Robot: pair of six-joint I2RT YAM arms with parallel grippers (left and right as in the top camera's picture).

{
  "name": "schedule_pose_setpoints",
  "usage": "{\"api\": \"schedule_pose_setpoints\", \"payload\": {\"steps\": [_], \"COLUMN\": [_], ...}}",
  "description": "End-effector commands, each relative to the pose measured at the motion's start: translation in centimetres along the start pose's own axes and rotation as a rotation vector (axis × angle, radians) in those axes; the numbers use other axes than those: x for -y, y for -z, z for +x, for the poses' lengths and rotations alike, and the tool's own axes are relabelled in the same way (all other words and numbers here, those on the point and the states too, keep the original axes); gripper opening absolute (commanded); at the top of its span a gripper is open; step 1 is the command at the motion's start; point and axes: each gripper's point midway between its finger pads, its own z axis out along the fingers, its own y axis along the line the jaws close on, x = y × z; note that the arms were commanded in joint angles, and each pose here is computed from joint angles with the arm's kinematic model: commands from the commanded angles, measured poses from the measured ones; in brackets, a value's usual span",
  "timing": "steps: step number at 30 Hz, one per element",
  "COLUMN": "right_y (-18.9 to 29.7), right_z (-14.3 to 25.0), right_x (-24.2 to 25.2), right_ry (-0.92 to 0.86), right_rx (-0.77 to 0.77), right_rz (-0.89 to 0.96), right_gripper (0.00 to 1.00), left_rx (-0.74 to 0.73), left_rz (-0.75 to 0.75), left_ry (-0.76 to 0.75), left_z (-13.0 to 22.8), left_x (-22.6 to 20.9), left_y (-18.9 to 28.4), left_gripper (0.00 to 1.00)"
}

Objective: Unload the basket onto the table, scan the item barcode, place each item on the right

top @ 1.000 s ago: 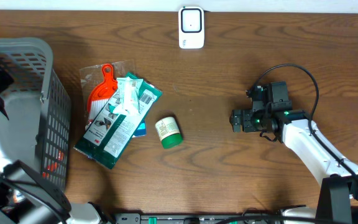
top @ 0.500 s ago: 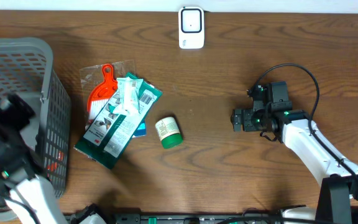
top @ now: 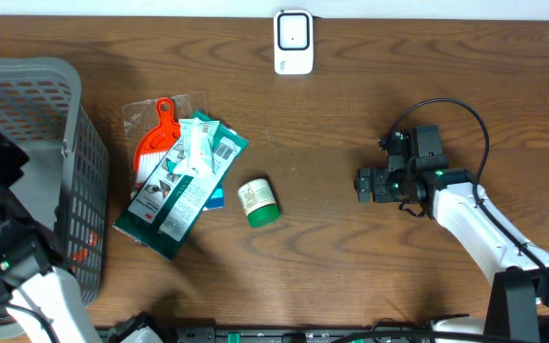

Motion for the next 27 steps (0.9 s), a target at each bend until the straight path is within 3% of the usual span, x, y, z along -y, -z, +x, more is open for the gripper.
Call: {"api": "schedule_pose_setpoints", "payload": {"steps": [1,7,12,23,27], "right_y": [-0.2,-0.2,-0.2,-0.2,-0.2], "right_z": [0.4,0.4,0.4,0.4,0.4], "right_x": [-0.1,-0.1,-0.3,-0.8,-0.8], "right_ry": [0.038,0.058,0.057,0.057,0.058], "right_rx": [-0.011,-0.011,-0.012,-0.014,-0.014], "right_rz": [0.003,0.003,-0.007,-0.036,-0.035], "right_gripper": [0.99,0.99,0.99,0.99,0.99], "left_rx": [-0.034,-0.436,-0.681,-0.912,-0.966], "left_rz": [-0.181,-0.142,-0.111,-0.177,-0.131], "left_ry": [-0.003,-0.056,-0.095,-0.071,-0.028], "left_z": [0.0,7.5,11.1,14.1,15.6], "left_x": [-3.0,-2.5,-2.6,-5.5,-5.1], "left_y": [-1.2,-0.9,1.9,5.8,5.6], "left_gripper": [0.98,0.99,0.99,0.99,0.99]}}
